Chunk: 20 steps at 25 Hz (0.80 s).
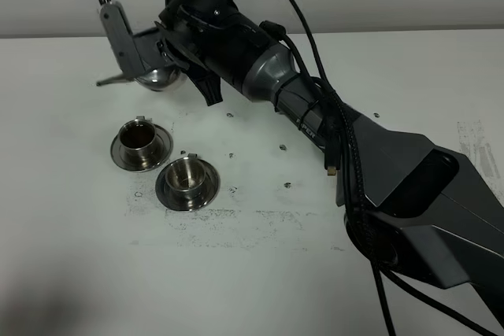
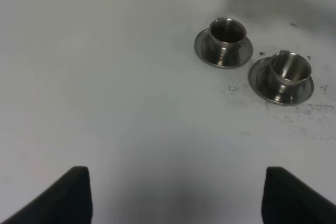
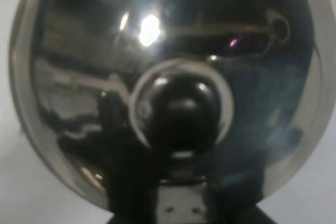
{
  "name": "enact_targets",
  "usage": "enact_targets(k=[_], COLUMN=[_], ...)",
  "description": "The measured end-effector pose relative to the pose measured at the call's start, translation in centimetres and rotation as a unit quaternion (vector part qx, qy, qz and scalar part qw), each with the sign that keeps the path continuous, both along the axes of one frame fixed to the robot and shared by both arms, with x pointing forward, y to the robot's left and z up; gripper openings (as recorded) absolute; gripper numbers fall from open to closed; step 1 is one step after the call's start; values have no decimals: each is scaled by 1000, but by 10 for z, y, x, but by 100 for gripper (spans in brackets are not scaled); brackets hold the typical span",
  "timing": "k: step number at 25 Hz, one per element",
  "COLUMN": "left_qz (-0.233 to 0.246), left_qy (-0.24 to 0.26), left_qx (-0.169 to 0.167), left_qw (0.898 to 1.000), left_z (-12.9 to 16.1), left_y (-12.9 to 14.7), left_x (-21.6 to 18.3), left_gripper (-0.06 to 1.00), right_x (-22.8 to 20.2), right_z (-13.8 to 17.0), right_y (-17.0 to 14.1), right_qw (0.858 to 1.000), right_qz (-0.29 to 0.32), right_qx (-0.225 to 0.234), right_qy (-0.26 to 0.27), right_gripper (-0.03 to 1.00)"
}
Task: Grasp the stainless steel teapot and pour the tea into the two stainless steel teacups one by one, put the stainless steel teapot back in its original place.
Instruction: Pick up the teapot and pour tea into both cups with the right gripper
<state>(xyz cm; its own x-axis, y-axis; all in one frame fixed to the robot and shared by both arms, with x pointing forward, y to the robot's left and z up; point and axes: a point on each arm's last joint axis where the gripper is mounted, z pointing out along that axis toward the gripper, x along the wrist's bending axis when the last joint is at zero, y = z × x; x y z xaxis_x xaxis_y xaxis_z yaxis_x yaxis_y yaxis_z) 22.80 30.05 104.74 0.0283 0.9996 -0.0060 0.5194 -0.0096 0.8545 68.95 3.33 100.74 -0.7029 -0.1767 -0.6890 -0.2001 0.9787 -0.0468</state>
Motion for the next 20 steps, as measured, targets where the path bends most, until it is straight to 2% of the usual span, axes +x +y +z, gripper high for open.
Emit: enact_targets(k=[3, 5, 9, 14, 16, 20], left_qz=[0, 0, 0, 0, 0, 0], left_qy=[0, 0, 0, 0, 0, 0], left_qx=[0, 0, 0, 0, 0, 0], left_qw=[1000, 1000, 1000, 1000, 1000, 1000], left_z=[0, 0, 0, 0, 0, 0], left_y=[0, 0, 0, 0, 0, 0], left_x=[0, 0, 0, 0, 0, 0], left_gripper=[64, 64, 64, 64, 64, 64], right_x=[-1, 0, 4, 11, 12, 10], right_z=[13, 15, 10, 7, -1, -21], right_y=[-3, -11, -25, -35, -36, -34], right_qw=[996, 987, 959, 917, 903, 893], right_qz=[-63, -116, -216, -289, -308, -322], right_qx=[70, 106, 167, 247, 261, 255], right_qy=[11, 30, 78, 122, 146, 183], right_gripper=[17, 17, 17, 17, 17, 17])
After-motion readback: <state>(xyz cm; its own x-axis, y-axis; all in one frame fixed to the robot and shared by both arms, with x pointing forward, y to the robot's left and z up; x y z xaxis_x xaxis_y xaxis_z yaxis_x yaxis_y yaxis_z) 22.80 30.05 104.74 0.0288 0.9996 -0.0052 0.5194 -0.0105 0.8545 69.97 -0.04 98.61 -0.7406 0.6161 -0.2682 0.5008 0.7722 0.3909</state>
